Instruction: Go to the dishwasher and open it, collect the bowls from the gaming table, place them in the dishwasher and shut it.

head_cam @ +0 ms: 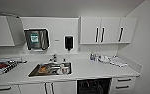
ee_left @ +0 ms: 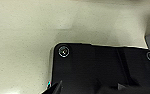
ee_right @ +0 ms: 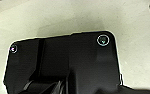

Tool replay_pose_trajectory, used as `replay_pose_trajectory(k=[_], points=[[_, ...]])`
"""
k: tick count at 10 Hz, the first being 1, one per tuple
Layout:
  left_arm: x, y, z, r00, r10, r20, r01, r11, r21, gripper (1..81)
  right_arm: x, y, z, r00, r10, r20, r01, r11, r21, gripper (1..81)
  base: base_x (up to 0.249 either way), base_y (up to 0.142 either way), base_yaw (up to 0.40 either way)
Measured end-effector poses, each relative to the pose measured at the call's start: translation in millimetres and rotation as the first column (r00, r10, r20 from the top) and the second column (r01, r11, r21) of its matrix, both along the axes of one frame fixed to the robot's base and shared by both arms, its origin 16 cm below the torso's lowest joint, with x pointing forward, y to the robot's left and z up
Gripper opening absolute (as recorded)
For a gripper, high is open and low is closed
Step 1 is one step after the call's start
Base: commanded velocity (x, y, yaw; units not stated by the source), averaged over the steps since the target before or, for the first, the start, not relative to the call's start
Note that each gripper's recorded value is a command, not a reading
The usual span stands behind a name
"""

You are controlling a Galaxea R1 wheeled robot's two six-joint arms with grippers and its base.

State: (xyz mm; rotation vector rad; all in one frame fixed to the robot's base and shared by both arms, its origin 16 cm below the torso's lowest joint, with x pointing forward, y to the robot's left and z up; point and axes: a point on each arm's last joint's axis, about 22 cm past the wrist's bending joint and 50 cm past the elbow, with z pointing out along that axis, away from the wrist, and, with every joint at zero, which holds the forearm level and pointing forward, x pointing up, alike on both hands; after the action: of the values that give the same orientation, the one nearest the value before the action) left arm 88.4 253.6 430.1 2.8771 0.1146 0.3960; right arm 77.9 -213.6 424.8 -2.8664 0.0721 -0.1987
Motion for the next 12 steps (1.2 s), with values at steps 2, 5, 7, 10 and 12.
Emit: replay_pose_trajectory(k=[2,5,7,10,12], points=[[0.1,-1.6,0.0,1.0,0.0,0.0,0.0,1.0,-0.002,81.1,1.4,-10.3,-2.2,1.0,-0.001,0.001,0.001,0.999,-0.036,81.1,0.0,0.0,0.0],[0.2,-1.2,0.1,1.0,0.0,0.001,0.0,1.0,-0.001,81.1,1.9,-12.7,-2.4,1.0,-0.001,0.002,0.001,0.999,-0.043,81.1,0.0,0.0,0.0],[0.4,-1.6,0.1,1.0,0.001,0.002,-0.001,1.0,-0.002,81.1,0.7,-13.4,-2.6,1.0,-0.001,0.0,0.001,0.999,-0.043,81.1,0.0,0.0,0.171],[1.2,-1.2,0.2,1.0,0.001,0.003,-0.001,1.0,-0.002,81.1,0.3,-13.0,-2.7,1.0,0.0,0.0,0.0,0.999,-0.043,81.1,0.0,0.0,0.311],[11.3,0.5,2.2,0.9998,0.002,0.019,-0.002,1.0,0.0,81.1,-11.6,-12.4,-4.3,0.9998,0.001,-0.017,-0.002,0.999,-0.042,81.1,0.0,0.0,0.357]])
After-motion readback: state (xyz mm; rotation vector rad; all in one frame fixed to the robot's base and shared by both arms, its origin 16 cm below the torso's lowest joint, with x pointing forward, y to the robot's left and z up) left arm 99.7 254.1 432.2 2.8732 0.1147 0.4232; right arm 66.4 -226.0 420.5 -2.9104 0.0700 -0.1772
